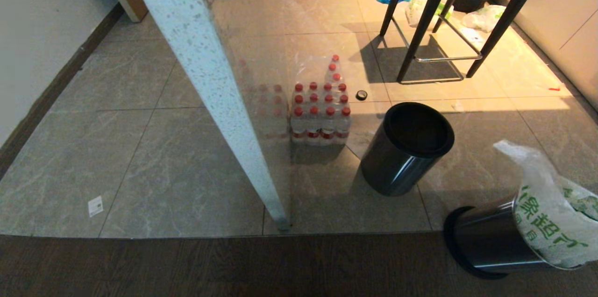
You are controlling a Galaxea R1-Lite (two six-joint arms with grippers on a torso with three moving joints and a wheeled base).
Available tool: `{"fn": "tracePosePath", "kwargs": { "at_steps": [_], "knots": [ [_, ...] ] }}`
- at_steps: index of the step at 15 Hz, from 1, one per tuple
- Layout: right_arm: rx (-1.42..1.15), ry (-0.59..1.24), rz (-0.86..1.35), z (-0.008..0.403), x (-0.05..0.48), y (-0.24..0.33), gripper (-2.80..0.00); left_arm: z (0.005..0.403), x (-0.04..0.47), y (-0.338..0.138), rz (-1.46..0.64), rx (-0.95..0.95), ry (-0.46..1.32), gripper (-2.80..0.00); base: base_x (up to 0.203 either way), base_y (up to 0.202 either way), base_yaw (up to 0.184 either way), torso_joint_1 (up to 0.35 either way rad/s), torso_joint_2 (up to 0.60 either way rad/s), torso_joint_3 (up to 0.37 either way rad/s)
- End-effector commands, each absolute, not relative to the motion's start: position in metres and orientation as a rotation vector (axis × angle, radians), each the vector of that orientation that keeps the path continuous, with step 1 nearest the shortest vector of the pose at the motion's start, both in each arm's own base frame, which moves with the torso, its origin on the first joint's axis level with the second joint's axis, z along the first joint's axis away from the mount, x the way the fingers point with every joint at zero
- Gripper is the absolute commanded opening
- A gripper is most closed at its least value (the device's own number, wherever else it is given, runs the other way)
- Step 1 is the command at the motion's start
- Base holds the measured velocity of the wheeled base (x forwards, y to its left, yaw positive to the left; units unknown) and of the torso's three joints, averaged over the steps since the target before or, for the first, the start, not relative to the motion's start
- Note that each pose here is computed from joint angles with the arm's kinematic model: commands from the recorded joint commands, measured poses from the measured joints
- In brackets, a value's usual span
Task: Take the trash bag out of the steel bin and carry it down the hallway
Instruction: Pick up the trash bag, then put the trash bag at the door
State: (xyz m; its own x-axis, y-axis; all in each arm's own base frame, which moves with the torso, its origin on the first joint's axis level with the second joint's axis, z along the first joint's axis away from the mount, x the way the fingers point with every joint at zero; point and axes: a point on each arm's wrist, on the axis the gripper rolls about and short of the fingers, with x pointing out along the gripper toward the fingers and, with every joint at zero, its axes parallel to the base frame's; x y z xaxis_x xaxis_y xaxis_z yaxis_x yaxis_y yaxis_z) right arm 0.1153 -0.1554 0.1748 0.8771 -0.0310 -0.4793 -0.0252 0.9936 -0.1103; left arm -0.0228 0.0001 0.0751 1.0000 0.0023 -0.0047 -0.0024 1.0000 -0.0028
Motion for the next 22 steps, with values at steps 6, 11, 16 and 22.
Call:
{"fn": "tracePosePath", "kwargs": {
  "at_steps": [6,11,16,22],
  "knots": [
    [-0.362,0.317,-0.052,0.228,0.066,-0.076,-2.80,0.075,-0.023,0.000,0.003,-0.003,0.005,-2.80,0.000,0.000,0.000,0.000,0.00,0.000],
    [-0.528,0.197,-0.031,0.224,0.036,-0.024,-2.80,0.075,-0.023,0.000,0.003,-0.003,0.005,-2.80,0.000,0.000,0.000,0.000,0.00,0.000],
    [-0.612,0.099,0.089,0.203,0.017,0.008,-2.80,0.075,-0.023,0.000,0.003,-0.003,0.005,-2.80,0.000,0.000,0.000,0.000,0.00,0.000],
    [-0.312,0.238,0.276,0.180,0.023,0.004,-2.80,0.075,-0.023,0.000,0.003,-0.003,0.005,-2.80,0.000,0.000,0.000,0.000,0.00,0.000]
  ]
}}
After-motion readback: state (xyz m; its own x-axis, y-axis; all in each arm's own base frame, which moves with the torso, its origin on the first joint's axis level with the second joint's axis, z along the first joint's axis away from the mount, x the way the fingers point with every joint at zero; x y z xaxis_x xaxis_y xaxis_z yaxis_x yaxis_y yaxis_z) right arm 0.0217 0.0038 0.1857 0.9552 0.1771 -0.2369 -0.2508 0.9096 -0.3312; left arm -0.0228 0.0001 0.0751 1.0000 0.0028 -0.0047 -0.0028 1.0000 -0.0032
